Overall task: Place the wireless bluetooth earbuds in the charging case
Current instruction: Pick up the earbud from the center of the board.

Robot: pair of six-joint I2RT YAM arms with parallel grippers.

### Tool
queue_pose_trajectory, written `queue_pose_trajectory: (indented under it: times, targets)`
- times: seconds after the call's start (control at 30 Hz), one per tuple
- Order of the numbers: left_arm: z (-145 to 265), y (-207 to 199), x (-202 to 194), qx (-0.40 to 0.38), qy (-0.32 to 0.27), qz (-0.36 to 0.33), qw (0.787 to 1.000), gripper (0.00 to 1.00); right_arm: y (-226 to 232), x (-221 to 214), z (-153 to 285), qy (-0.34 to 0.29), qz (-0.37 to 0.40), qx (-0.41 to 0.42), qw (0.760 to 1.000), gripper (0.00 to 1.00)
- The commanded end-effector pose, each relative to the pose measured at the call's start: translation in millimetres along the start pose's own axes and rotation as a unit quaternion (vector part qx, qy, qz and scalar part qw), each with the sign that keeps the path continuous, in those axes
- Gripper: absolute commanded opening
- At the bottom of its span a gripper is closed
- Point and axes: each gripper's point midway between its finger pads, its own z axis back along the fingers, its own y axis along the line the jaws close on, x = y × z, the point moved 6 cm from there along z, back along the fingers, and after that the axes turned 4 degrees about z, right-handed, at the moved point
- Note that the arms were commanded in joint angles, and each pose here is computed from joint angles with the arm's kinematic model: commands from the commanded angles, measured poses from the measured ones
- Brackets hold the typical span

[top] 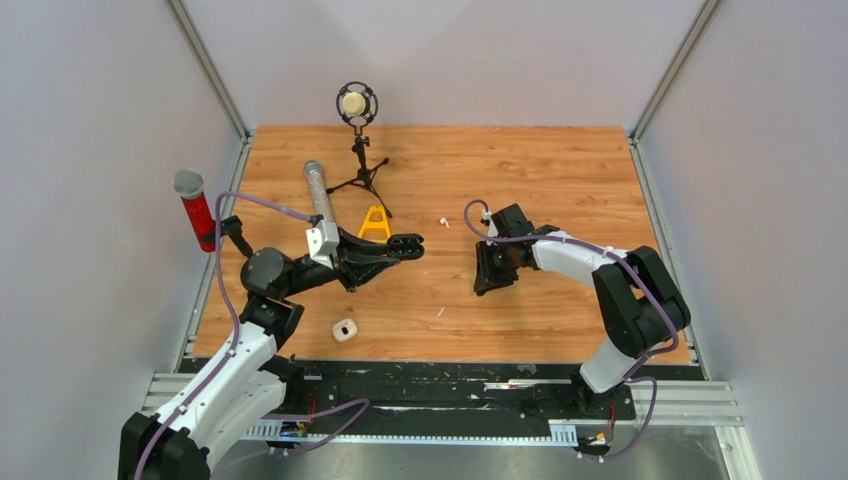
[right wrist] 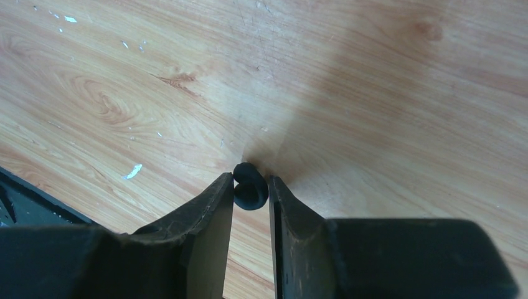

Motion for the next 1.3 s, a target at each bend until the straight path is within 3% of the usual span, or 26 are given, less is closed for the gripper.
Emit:
queue_pose_trajectory:
  times: [0.0,0.2,0.83,1.27]
  targets:
    - [-1.6,-0.8,16.6,-0.005,-0.018,-0.038,0.999,0.0,-2.3,-1.8,4.7,0.004,0.006,-0.006,1.0,0.29]
    - [-1.3,-1.1,16.8,-0.006,-0.018,-0.041,0.999,0.0,3.7,2.6,6.0,0.002,0.005,0.016,1.0,0.27]
    - [-0.9,-1.1,15.6,-0.007,-0.015,-0.045,0.999,0.0,7.4,16.3,14.3,-0.018,-0.007,0.042,0.999,0.32]
    - [-1.1,-0.4,15.1,-0.007,-0.013,-0.047,0.999,0.0,9.2,15.4,13.2,-0.009,-0.013,0.06,0.998,0.22]
